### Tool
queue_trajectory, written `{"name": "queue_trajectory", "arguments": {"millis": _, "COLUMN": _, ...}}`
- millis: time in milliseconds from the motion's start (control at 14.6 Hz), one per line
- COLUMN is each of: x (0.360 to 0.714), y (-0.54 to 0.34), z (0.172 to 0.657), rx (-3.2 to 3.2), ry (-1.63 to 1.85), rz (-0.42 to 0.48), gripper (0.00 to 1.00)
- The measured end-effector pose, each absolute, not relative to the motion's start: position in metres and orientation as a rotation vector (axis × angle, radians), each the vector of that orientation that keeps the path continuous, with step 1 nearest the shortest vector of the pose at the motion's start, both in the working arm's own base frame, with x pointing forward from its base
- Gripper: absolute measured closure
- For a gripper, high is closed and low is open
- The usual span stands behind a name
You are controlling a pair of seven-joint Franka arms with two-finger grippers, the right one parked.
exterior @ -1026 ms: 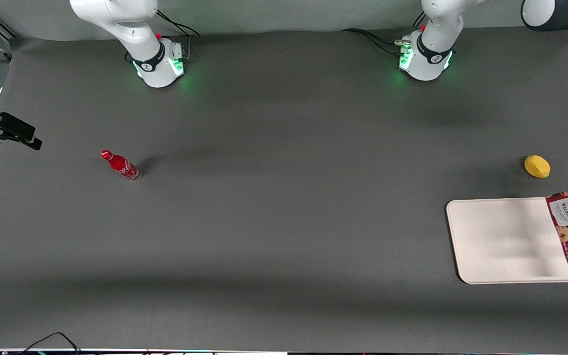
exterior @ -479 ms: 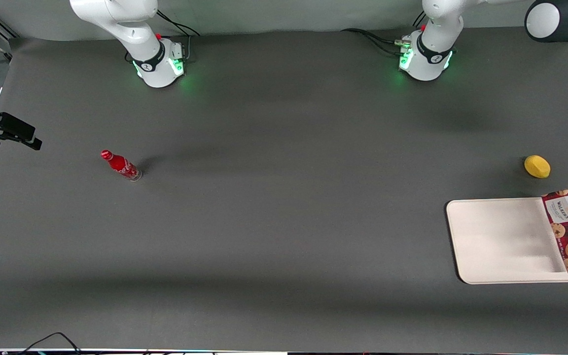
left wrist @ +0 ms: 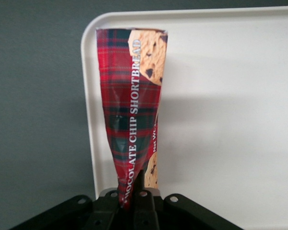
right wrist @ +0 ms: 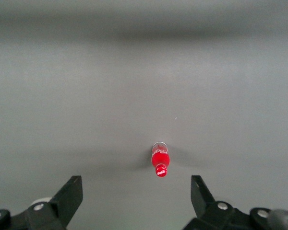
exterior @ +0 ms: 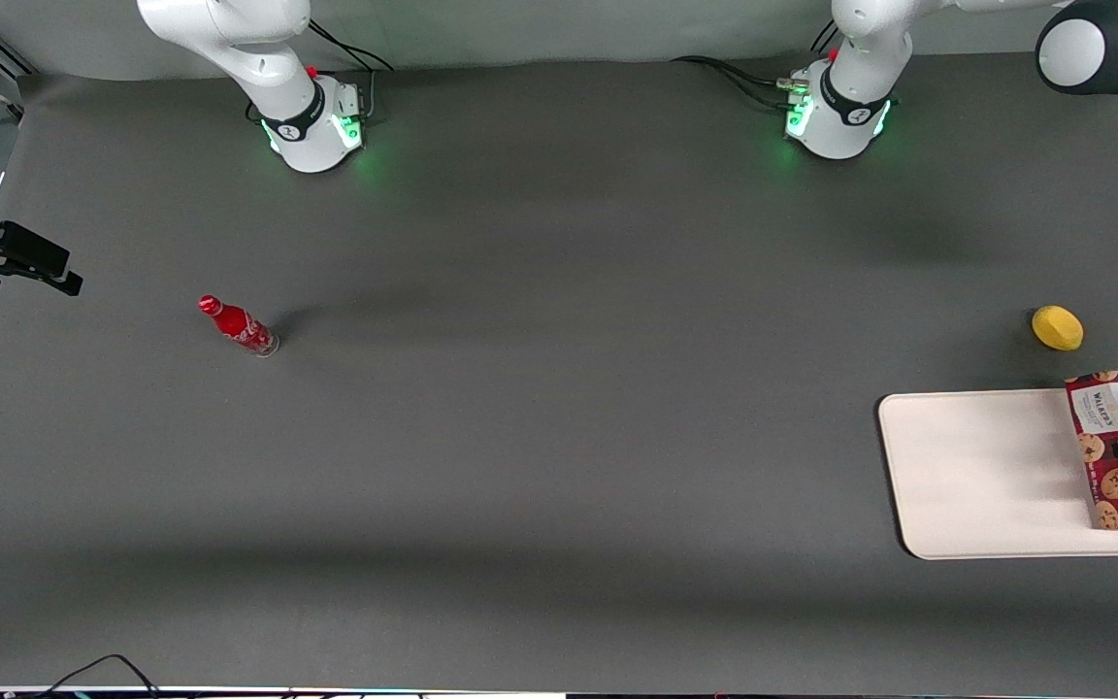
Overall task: Place red cookie box on tray
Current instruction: 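Lower the box onto the tray and open the left gripper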
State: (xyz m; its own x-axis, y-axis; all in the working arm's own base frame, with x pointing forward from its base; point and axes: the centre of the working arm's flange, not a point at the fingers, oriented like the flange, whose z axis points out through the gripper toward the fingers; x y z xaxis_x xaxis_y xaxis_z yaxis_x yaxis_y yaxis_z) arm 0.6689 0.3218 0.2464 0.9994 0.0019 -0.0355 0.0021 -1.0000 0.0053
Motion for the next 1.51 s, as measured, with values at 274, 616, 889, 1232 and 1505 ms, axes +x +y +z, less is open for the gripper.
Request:
{"name": "queue_trajectory", "arguments": {"millis": 274, "x": 0.668, "y": 0.326, "z": 0.236, "rx": 3.138, "ry": 0.001, "rz": -0.041, "gripper": 0.95}}
{"name": "queue_trajectory", "arguments": {"millis": 616, "x": 0.67, "y": 0.324, "z": 0.233, "rx": 3.112, "ry": 0.022, "rz": -0.022, "gripper": 0.56}}
{"name": "queue_trajectory", "arguments": {"millis": 889, "x": 0.675, "y": 0.322, "z": 0.247, "rx": 3.11, "ry": 0.019, "rz": 0.004, "gripper": 0.13}}
{"name": "queue_trajectory", "arguments": {"millis": 1232, "x": 0.685, "y": 0.3, "z": 0.324, "rx": 3.068, "ry": -0.011, "rz": -0.097, "gripper": 0.0}}
{"name": "queue_trajectory", "arguments": {"millis": 1505, "x": 0.689, "y": 0.234, "z": 0.424, "rx": 3.098, "ry": -0.011, "rz": -0.117, "gripper": 0.0}}
